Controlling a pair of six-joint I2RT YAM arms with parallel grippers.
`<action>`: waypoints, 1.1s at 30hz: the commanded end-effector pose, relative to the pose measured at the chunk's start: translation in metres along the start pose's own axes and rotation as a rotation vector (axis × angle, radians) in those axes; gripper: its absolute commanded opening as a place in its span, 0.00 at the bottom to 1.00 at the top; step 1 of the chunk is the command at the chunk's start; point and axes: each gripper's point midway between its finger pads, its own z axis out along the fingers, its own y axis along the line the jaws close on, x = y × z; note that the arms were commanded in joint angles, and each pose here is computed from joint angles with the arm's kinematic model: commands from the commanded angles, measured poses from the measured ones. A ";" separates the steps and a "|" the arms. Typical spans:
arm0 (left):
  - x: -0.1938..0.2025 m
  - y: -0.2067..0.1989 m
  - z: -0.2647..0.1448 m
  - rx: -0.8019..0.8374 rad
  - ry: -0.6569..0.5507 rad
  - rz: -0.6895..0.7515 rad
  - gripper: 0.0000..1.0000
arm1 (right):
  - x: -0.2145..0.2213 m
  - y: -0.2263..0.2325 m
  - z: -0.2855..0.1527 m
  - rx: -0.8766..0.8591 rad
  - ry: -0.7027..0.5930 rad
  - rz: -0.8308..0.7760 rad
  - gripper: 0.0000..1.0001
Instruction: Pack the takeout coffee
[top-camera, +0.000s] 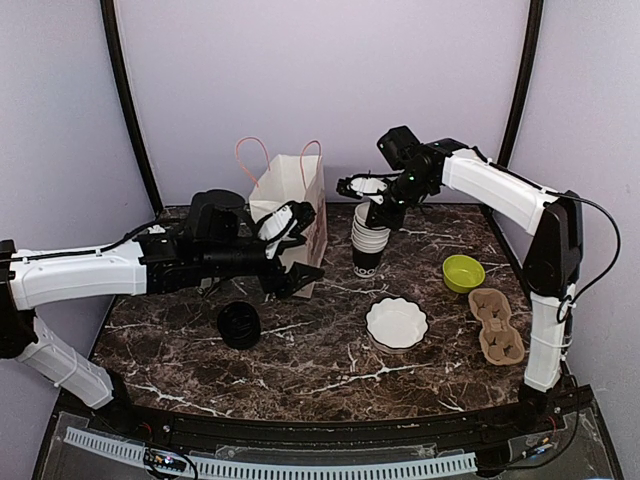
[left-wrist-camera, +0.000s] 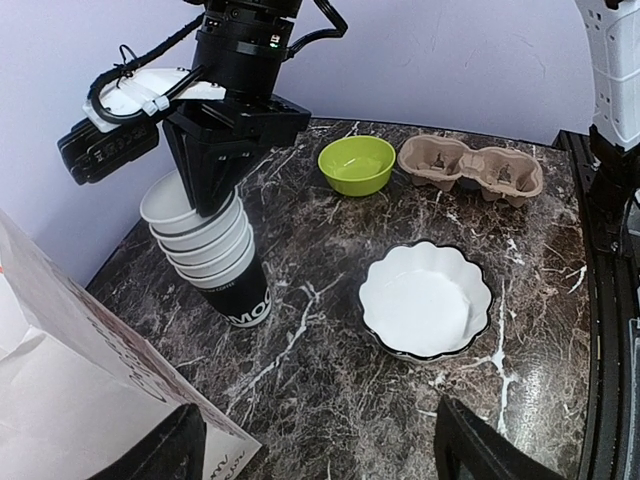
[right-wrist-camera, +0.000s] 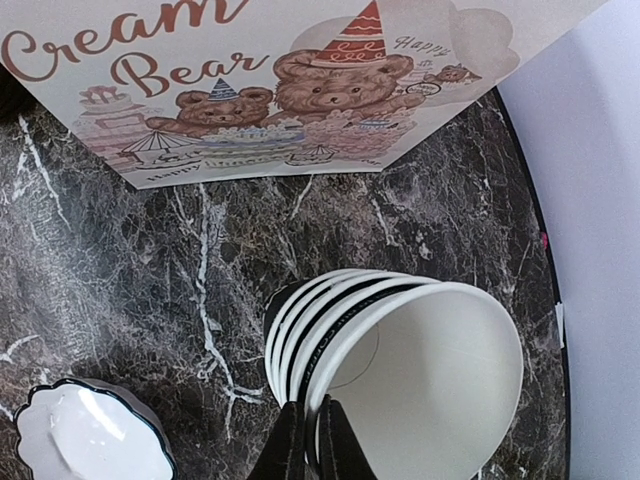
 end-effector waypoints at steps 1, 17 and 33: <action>-0.002 -0.003 0.000 0.003 0.003 0.018 0.81 | -0.002 0.002 0.003 -0.007 0.002 0.015 0.07; 0.004 -0.011 0.005 0.006 0.028 0.045 0.81 | 0.005 0.003 0.010 -0.013 0.031 0.038 0.13; 0.008 -0.016 0.009 0.006 0.045 0.064 0.81 | 0.008 -0.041 -0.018 0.118 0.036 0.037 0.00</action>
